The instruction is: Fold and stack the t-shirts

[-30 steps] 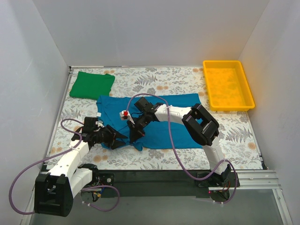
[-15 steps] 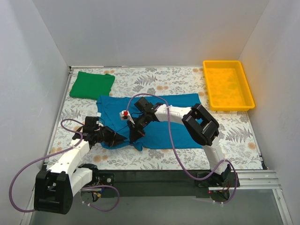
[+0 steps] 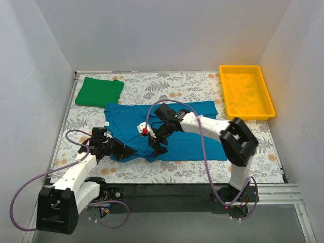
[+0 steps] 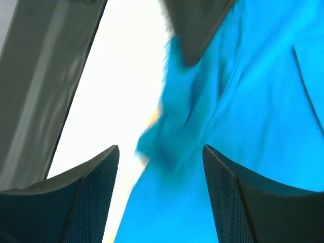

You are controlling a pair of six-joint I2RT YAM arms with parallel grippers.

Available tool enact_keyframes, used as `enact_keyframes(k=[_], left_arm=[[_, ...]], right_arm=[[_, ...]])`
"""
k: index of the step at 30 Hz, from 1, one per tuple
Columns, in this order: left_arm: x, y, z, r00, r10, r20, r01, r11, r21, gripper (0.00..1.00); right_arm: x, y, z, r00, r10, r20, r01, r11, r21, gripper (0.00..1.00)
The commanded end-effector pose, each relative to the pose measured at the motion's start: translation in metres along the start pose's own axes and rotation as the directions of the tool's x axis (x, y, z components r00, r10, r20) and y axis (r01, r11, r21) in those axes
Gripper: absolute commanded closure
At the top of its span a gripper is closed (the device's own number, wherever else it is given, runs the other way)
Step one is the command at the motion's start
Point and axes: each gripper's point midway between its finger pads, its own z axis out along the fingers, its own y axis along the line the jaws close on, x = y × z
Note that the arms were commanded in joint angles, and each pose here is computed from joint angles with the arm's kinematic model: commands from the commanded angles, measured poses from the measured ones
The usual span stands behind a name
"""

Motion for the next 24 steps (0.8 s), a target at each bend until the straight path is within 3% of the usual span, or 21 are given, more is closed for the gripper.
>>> enact_keyframes(k=[1,6,7,13,18,24], left_arm=[[0.007,-0.003,-0.004,0.999,0.046,-0.015,-0.046,0.998,0.034,1.00],[0.011,-0.005,-0.008,0.997,0.070,-0.021,-0.069,0.996,0.062,1.00],[0.012,-0.006,-0.009,0.997,0.077,-0.025,-0.075,0.995,0.068,1.00],[0.017,-0.007,-0.012,0.995,0.098,-0.037,-0.094,0.992,0.087,1.00],[0.019,-0.011,-0.013,0.992,0.115,-0.045,-0.109,0.989,0.104,1.00],[0.020,-0.012,-0.015,0.991,0.127,-0.043,-0.121,0.986,0.117,1.00]], right_arm=[[-0.001,0.022,-0.065,0.966,-0.220,-0.138,0.239,0.960,0.142,0.27],[0.071,0.063,-0.129,0.935,-0.225,-0.273,0.284,0.938,0.201,0.30],[0.077,0.065,-0.156,0.935,-0.212,-0.284,0.295,0.911,0.290,0.32],[0.198,0.101,-0.213,0.895,0.098,-0.436,0.156,0.846,0.510,0.35],[0.238,0.112,-0.236,0.882,0.200,-0.426,0.107,0.796,0.596,0.38],[0.257,0.115,-0.240,0.865,0.183,-0.468,0.131,0.817,0.561,0.48]])
